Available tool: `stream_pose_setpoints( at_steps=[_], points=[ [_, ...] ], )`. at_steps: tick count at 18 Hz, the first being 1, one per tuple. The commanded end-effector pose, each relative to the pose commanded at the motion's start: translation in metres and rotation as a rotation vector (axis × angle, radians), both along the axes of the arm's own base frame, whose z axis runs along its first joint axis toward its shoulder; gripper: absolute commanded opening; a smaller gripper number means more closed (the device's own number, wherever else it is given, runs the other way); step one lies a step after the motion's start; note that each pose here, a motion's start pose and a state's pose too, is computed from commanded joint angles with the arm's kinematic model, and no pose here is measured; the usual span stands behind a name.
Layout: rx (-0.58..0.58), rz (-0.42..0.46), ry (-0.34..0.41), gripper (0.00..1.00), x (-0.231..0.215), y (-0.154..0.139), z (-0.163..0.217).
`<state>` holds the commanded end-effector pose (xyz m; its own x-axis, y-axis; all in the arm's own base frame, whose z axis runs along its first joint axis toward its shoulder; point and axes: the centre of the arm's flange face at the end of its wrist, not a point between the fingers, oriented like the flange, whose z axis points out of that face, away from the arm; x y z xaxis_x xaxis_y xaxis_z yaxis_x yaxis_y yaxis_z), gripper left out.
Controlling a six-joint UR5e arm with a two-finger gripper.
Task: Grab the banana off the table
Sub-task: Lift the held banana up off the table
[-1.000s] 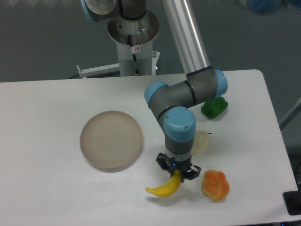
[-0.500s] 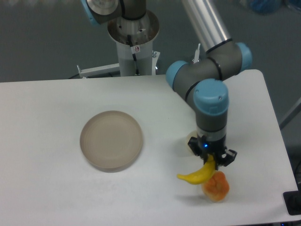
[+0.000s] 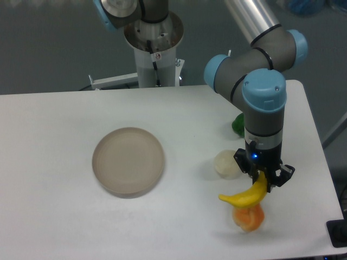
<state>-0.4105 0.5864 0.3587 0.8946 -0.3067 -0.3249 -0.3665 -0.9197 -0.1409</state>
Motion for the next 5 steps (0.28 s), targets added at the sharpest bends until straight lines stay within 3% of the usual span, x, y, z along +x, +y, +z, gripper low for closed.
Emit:
stream_pose_setpoints(
  at_steps=[5],
  points=[
    [0.0, 0.002, -0.002, 0.33, -0.0013, 0.0, -0.0019]
  ],
)
